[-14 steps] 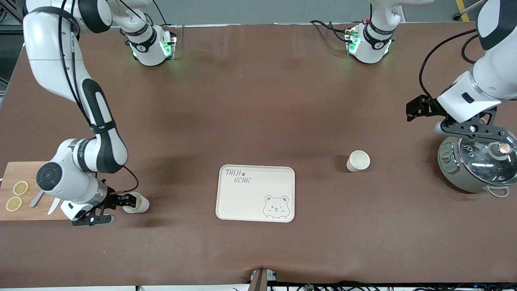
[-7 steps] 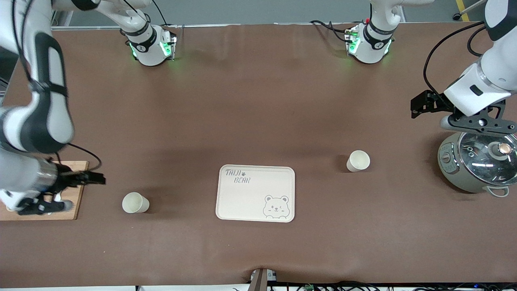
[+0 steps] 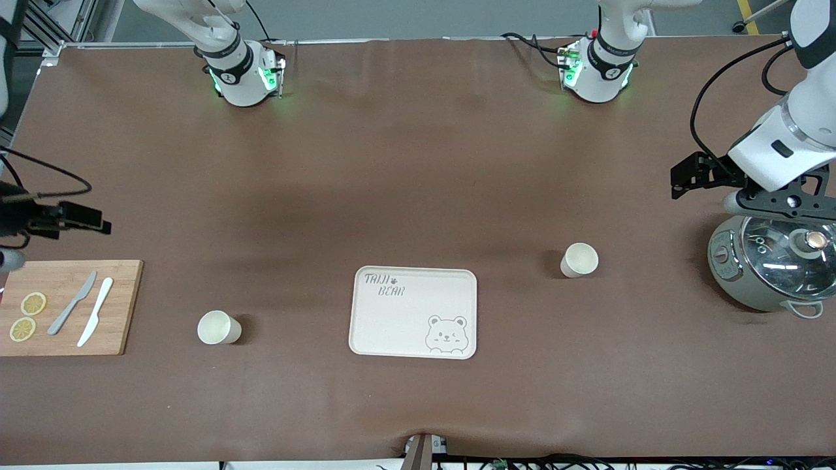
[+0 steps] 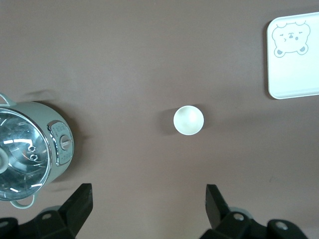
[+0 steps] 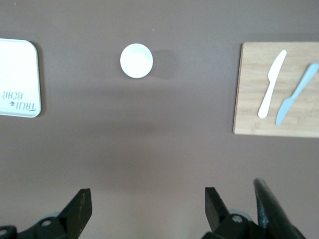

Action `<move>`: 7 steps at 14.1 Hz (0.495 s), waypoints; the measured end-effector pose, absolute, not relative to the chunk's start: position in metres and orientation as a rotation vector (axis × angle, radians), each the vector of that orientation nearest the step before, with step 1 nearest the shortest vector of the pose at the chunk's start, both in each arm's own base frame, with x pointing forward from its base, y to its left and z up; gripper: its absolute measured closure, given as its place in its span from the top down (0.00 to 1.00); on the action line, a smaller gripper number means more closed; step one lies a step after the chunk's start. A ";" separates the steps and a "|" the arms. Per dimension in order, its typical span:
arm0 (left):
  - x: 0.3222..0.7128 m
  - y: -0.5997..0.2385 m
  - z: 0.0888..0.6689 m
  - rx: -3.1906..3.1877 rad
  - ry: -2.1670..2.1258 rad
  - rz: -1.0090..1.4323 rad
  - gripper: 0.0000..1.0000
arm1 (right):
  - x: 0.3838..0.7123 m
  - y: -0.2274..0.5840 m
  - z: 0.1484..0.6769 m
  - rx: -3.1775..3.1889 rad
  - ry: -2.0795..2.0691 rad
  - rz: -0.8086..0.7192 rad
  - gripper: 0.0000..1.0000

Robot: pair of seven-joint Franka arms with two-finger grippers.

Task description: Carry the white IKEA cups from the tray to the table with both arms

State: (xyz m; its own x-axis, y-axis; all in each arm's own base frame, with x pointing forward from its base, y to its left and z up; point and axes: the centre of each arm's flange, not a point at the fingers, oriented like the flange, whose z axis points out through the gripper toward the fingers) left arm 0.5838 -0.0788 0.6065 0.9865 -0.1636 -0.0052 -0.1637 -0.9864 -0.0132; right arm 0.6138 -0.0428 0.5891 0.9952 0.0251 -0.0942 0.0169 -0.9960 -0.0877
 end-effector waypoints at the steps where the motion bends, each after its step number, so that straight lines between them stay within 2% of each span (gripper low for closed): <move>1: 0.584 -0.077 0.606 -3.118 0.253 0.006 1.00 | 0.598 -0.041 0.602 -3.060 0.004 0.135 1.00; 5: 0.585 -0.074 0.607 -3.118 0.245 0.004 1.00 | 0.536 -0.032 0.643 -3.073 0.043 0.084 1.00; 7: 0.585 -0.074 0.607 -3.118 0.245 0.004 1.00 | 0.522 -0.035 0.652 -3.073 0.055 0.062 1.00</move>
State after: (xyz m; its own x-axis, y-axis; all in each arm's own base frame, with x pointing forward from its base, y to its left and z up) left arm 0.5847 -0.0744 0.6066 0.9877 -0.1560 -0.0033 -0.1561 -0.9877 -0.0134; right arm 0.5225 -0.0349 0.6519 0.9986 -0.0341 -0.0415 -0.0368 -0.9971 -0.0666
